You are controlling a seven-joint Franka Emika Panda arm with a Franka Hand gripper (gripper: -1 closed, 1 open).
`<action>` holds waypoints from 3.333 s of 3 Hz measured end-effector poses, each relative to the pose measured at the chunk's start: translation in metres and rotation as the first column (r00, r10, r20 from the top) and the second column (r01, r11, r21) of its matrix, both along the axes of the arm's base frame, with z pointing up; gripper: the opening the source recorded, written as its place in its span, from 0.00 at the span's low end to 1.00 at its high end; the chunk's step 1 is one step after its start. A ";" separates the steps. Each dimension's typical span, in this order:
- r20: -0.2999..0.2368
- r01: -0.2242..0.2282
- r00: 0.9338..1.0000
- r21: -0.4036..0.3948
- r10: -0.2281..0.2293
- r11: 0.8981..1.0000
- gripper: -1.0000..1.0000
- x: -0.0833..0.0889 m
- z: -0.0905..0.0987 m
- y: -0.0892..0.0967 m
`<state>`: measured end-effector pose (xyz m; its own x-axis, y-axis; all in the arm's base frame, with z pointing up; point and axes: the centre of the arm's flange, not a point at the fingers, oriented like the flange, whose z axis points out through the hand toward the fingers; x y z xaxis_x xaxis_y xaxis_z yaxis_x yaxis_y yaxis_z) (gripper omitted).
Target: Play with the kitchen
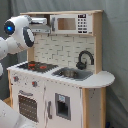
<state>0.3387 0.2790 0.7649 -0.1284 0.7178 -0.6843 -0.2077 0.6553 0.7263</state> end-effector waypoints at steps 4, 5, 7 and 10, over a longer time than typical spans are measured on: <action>0.153 -0.136 0.983 0.232 0.102 0.963 1.00 -0.026 0.016 0.051; 0.178 -0.129 0.980 0.260 0.084 0.957 1.00 -0.024 0.019 0.060; 0.223 -0.121 0.974 0.314 0.050 0.942 1.00 -0.023 0.019 0.080; 0.282 -0.120 0.959 0.428 -0.006 0.896 1.00 -0.028 0.016 0.114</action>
<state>0.3109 0.3934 0.7810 -0.0347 0.9481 -0.3161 -0.4630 0.2651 0.8458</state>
